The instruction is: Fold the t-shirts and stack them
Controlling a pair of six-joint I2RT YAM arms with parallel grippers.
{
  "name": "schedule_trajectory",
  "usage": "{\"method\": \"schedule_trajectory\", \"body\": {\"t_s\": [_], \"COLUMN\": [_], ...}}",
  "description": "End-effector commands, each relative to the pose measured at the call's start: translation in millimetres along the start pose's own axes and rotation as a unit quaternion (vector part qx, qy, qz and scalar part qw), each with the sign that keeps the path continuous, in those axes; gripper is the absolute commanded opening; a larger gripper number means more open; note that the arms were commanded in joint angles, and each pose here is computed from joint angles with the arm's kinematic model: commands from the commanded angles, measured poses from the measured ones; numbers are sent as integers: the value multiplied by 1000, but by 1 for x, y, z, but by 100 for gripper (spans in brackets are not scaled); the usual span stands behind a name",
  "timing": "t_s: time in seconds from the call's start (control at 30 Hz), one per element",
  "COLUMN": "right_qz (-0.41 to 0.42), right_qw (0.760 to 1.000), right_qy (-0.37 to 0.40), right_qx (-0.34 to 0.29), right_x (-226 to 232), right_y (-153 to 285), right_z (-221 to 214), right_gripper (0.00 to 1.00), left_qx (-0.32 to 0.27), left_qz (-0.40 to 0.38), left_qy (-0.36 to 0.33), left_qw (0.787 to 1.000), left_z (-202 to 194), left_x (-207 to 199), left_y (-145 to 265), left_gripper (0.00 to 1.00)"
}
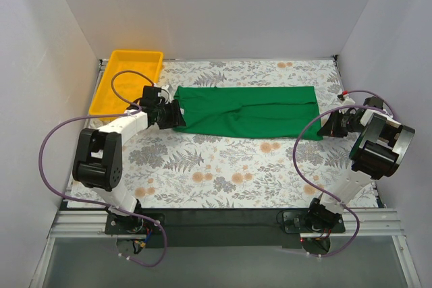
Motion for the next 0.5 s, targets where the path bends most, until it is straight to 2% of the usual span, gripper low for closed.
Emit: {"method": "schedule_trajectory", "body": {"t_s": [0.0,0.37,0.47], "right_qz": [10,16,17], "right_qw": [1000,1000,1000], "right_qy": [5,4,4], "right_qx": [-17,-20,-20], "right_x": [-1,1,1], "right_y": [0,-1,-1], "right_z": [3,3,3], "right_gripper": [16,15,15], "left_qx": [-45,-46,-36], "left_qz": [12,36,31], "left_qy": [-20,-25,-24], "left_qw": [999,998,999], "left_z": [21,23,23], "left_x": [-6,1,0], "left_y": [9,1,-3], "left_gripper": [47,46,42]}}
Point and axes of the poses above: each gripper's point midway between its finger pads, its own y axis back along the fingers, its own x axis along the line the jaws close on, z = x × y, the point moved 8 cm from there along y, back along the fingers, and after that the axes turned 15 degrees about y, right-handed, at the moved point
